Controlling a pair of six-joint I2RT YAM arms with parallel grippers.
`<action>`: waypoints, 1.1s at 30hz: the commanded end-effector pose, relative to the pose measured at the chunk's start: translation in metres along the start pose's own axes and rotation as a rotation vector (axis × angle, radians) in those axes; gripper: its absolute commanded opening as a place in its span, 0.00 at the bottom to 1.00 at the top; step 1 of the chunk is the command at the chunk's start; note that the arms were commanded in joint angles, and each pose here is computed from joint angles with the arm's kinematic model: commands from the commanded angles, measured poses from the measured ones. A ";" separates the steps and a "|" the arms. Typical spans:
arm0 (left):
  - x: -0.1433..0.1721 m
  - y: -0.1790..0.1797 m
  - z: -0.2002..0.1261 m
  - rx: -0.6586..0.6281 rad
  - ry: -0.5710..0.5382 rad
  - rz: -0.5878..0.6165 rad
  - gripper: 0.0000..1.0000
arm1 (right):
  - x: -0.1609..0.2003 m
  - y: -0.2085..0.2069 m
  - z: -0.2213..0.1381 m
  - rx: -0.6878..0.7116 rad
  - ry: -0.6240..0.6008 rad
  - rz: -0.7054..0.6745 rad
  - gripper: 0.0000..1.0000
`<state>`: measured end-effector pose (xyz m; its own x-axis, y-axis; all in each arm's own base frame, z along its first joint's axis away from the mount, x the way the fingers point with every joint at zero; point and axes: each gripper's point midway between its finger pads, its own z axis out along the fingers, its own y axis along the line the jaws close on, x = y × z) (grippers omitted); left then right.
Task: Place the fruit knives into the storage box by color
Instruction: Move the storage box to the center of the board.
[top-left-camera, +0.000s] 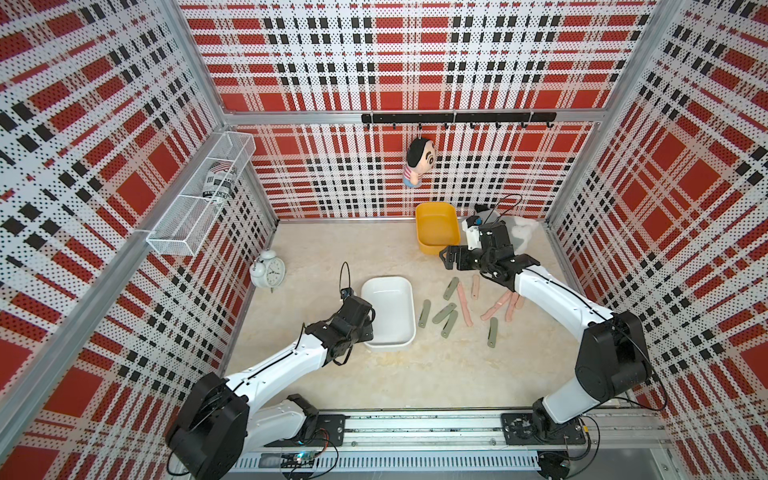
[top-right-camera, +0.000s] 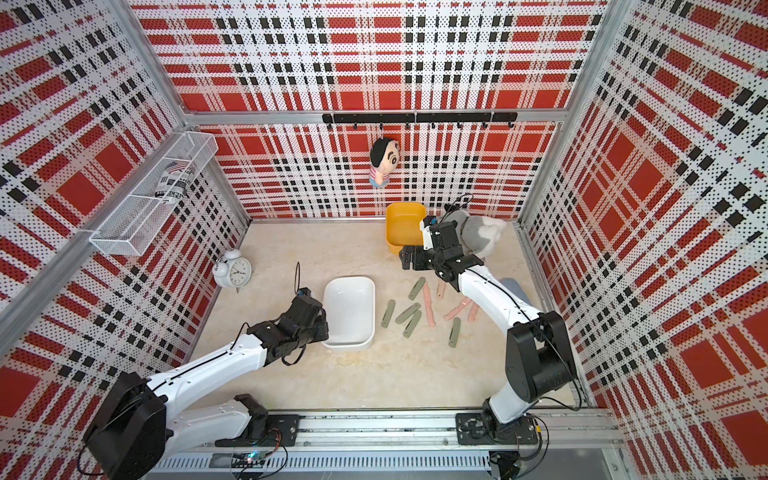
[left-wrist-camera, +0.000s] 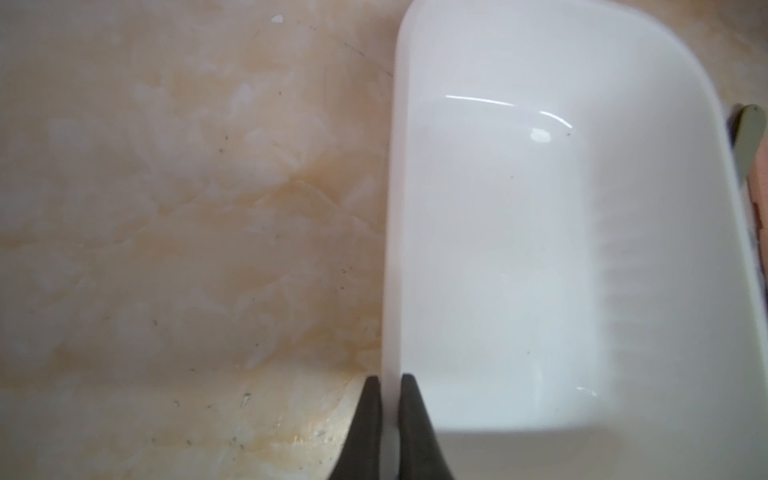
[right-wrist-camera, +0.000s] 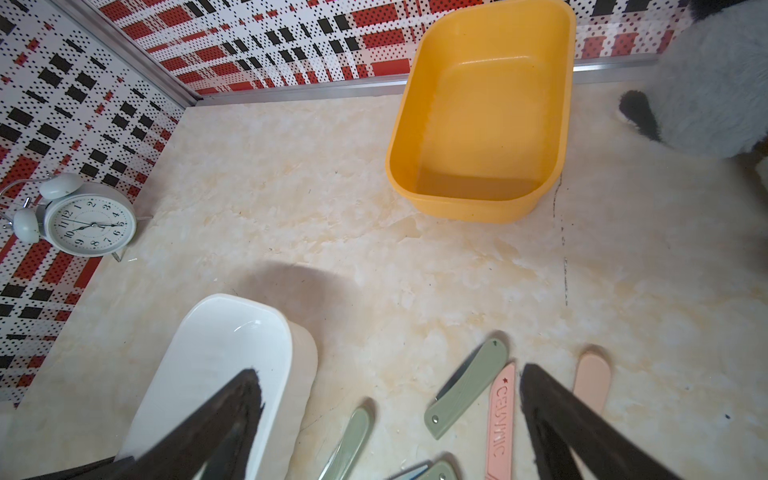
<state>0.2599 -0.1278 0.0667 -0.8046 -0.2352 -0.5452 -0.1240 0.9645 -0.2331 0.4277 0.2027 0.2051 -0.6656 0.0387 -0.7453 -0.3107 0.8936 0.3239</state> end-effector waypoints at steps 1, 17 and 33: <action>-0.002 0.006 0.002 -0.006 -0.035 -0.066 0.00 | 0.005 0.007 0.005 -0.005 0.023 -0.022 1.00; -0.034 0.005 -0.021 0.041 -0.132 -0.118 0.62 | 0.008 0.019 0.013 -0.005 0.036 -0.038 1.00; -0.109 -0.001 -0.010 -0.052 -0.216 -0.058 0.93 | 0.054 0.050 0.016 -0.024 0.202 -0.076 1.00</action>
<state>0.3297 -0.1087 0.1211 -0.6831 -0.3196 -0.6567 -0.2069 0.9470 -0.2456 0.4049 0.2564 0.1908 -0.7147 -0.0793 -0.6949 -0.3868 0.8726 0.2983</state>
